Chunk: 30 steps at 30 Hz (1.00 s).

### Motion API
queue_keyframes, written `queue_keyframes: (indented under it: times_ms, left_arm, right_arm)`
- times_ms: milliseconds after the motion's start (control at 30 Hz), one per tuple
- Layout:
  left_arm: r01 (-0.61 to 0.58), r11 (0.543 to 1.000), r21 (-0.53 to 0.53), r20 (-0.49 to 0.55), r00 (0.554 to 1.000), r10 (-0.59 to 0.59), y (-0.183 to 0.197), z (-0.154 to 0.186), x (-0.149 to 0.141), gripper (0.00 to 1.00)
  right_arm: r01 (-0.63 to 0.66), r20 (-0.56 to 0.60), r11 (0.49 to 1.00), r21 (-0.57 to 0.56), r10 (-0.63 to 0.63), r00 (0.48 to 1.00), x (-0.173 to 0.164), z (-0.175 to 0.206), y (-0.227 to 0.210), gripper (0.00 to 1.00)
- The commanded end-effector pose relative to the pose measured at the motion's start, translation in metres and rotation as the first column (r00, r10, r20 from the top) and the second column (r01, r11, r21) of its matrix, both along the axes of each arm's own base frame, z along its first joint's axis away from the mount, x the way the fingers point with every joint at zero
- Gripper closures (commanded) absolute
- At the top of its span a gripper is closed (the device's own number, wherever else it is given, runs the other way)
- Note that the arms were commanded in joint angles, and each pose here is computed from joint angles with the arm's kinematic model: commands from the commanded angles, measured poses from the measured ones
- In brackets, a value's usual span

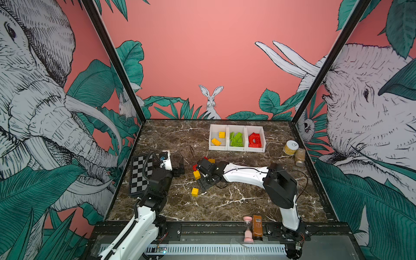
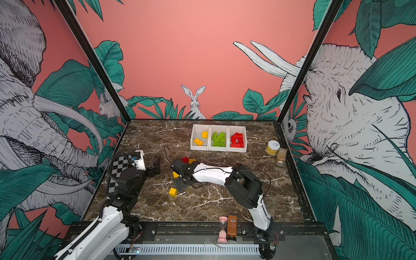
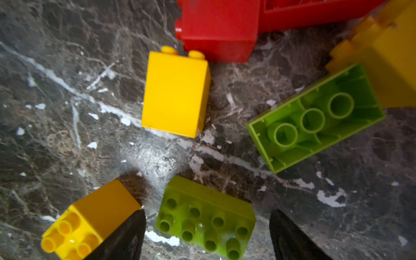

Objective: Sort the legos into containers by color
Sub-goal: Pick up the lego from the center of the table.

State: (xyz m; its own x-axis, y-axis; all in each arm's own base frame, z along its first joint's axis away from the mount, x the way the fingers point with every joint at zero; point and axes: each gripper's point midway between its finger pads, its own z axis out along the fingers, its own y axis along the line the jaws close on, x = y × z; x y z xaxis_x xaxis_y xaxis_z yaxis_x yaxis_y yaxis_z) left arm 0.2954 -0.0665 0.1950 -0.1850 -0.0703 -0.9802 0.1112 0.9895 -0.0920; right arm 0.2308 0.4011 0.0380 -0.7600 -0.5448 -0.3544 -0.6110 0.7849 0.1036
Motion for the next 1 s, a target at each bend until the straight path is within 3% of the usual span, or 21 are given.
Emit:
queue_keyframes:
  times_ms: [0,500,967]
  left_arm:
    - [-0.002,1.0,-0.014,0.026,1.0,0.002,0.0,0.007,0.0,0.01]
    - [-0.004,1.0,-0.014,0.026,1.0,0.005,0.001,0.006,0.0,0.01]
    - [-0.002,1.0,-0.011,0.025,1.0,0.003,0.0,0.006,0.0,0.01]
  right_arm:
    - [0.004,0.007,0.999,-0.037,-0.004,1.0,0.0,-0.004,-0.002,0.15]
    - [0.012,0.02,0.996,-0.083,-0.011,1.0,0.002,-0.014,-0.01,0.27]
    - [0.047,0.131,0.998,-0.028,-0.043,0.99,0.023,0.02,-0.022,0.35]
